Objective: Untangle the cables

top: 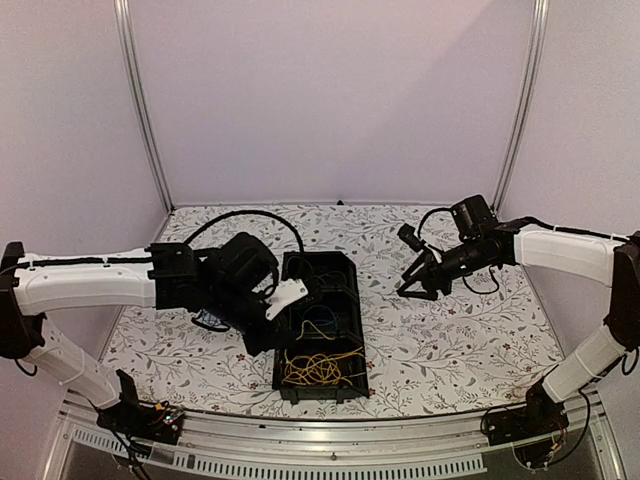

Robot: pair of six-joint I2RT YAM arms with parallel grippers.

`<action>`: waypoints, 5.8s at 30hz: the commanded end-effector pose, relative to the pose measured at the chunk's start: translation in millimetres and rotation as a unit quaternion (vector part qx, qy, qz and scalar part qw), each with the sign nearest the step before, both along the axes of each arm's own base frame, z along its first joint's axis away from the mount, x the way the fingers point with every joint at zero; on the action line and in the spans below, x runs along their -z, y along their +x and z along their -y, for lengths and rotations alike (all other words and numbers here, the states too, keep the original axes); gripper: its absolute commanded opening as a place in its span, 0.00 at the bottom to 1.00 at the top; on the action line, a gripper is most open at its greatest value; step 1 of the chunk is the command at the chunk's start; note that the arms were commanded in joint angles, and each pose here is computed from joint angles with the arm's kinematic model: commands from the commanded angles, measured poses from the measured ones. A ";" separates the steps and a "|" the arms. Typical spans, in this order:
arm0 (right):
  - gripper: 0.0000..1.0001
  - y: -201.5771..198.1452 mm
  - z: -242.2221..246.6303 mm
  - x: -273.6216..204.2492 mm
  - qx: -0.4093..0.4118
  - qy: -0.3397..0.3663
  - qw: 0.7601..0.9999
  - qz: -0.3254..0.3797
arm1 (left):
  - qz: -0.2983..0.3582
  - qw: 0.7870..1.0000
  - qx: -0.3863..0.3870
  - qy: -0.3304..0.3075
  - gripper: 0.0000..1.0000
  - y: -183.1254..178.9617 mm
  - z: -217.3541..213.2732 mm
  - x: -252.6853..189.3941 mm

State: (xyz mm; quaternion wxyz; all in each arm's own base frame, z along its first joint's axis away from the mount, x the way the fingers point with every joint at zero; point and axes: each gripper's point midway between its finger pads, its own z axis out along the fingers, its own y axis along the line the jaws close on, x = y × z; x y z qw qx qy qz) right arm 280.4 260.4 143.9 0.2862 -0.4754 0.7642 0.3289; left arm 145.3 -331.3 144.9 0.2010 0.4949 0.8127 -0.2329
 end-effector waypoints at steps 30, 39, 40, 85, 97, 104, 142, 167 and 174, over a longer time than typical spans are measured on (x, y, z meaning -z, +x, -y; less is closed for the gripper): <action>0.48 -127.2 -42.3 -24.0 -0.250 0.057 0.966 -0.013 | -0.010 0.984 0.054 0.172 0.00 12.9 33.1 85.9; 0.57 -174.2 -86.4 0.6 -0.332 -0.008 0.943 0.015 | -0.016 0.993 0.008 0.115 0.09 25.8 25.6 65.9; 0.57 -176.0 -89.0 2.6 -0.335 -0.009 0.942 0.015 | -0.015 0.994 0.003 0.107 0.12 26.2 25.8 63.3; 0.44 -77.4 -115.5 43.5 -0.142 -0.062 0.984 -0.086 | 0.050 0.971 -0.207 -0.107 0.34 63.3 -51.2 -19.7; 0.00 -89.5 -116.6 24.1 -0.167 -0.033 0.984 -0.050 | 0.058 0.969 -0.215 -0.105 0.34 67.2 -55.0 -14.8; 0.00 -133.7 -140.5 53.7 -0.234 -0.095 0.967 -0.020 | 0.079 0.942 -0.317 -0.081 0.37 92.6 -91.0 -10.6; 0.35 -130.5 -127.2 4.7 -0.223 -0.105 0.968 0.052 | -0.107 0.819 -0.558 -0.079 0.22 173.5 -151.4 83.0; 0.52 6.4 -170.5 -153.8 -0.099 0.026 0.970 0.222 | 0.141 0.848 -0.385 -0.335 0.00 167.8 -138.1 -278.0; 0.65 33.9 -213.5 -210.1 -0.093 0.114 0.952 0.270 | 0.137 0.855 -0.372 -0.333 0.00 170.1 -131.4 -276.0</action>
